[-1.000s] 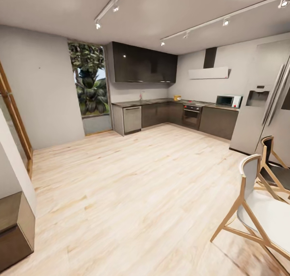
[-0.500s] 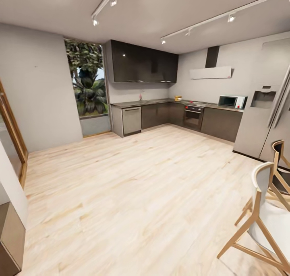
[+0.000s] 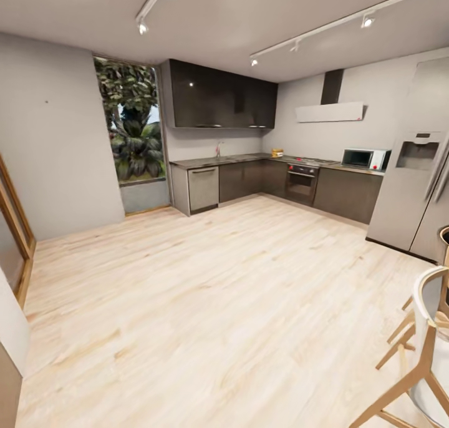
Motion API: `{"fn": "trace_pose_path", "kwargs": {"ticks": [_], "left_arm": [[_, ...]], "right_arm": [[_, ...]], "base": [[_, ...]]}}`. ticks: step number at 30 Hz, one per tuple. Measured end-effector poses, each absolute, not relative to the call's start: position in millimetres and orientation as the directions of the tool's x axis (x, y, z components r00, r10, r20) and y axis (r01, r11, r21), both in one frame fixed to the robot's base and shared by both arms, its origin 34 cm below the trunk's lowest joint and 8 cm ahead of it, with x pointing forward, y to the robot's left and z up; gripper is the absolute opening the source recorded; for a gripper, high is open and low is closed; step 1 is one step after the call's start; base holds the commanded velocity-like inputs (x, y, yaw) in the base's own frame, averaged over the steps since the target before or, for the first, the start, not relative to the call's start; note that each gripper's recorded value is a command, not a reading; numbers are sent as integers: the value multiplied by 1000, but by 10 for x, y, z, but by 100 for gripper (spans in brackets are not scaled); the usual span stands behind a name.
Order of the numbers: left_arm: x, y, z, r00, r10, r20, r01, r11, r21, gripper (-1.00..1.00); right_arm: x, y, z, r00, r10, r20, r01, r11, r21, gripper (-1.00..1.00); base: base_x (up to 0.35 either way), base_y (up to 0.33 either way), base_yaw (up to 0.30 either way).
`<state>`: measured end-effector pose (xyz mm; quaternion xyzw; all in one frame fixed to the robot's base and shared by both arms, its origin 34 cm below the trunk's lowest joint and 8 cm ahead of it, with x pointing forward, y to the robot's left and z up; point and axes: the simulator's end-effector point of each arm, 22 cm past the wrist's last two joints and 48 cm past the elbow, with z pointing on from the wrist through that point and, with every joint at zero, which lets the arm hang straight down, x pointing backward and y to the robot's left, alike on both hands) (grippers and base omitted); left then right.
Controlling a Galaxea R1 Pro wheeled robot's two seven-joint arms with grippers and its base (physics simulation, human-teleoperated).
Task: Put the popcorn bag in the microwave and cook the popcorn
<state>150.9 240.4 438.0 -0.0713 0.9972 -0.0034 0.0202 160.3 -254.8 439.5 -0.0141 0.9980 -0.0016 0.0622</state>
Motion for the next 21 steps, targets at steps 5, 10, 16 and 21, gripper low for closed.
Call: {"fn": "trace_pose_path", "kwargs": {"ticks": [5, 10, 16, 21], "left_arm": [[1509, 2403, 4380, -989, -142, -40, -142, 990, -10, 100], [1507, 2393, 4380, -989, -143, -39, -142, 990, -11, 100], [1502, 2404, 4380, -989, -144, -37, -143, 990, -10, 100], [1500, 2399, 4380, -989, -144, -36, -143, 990, -10, 100]], "right_arm": [[1603, -2548, 4395, -992, -28, -124, -28, 1000, -5, 100], [1603, -2548, 4395, -992, -28, -124, -28, 1000, -5, 100], [1603, -2548, 4395, -992, -29, -124, -29, 1000, -5, 100], [1603, -2547, 4395, -992, -30, -124, -30, 1000, -5, 100]], "base": [[322, 0, 0], [322, 0, 0], [322, 0, 0], [322, 0, 0]]}}
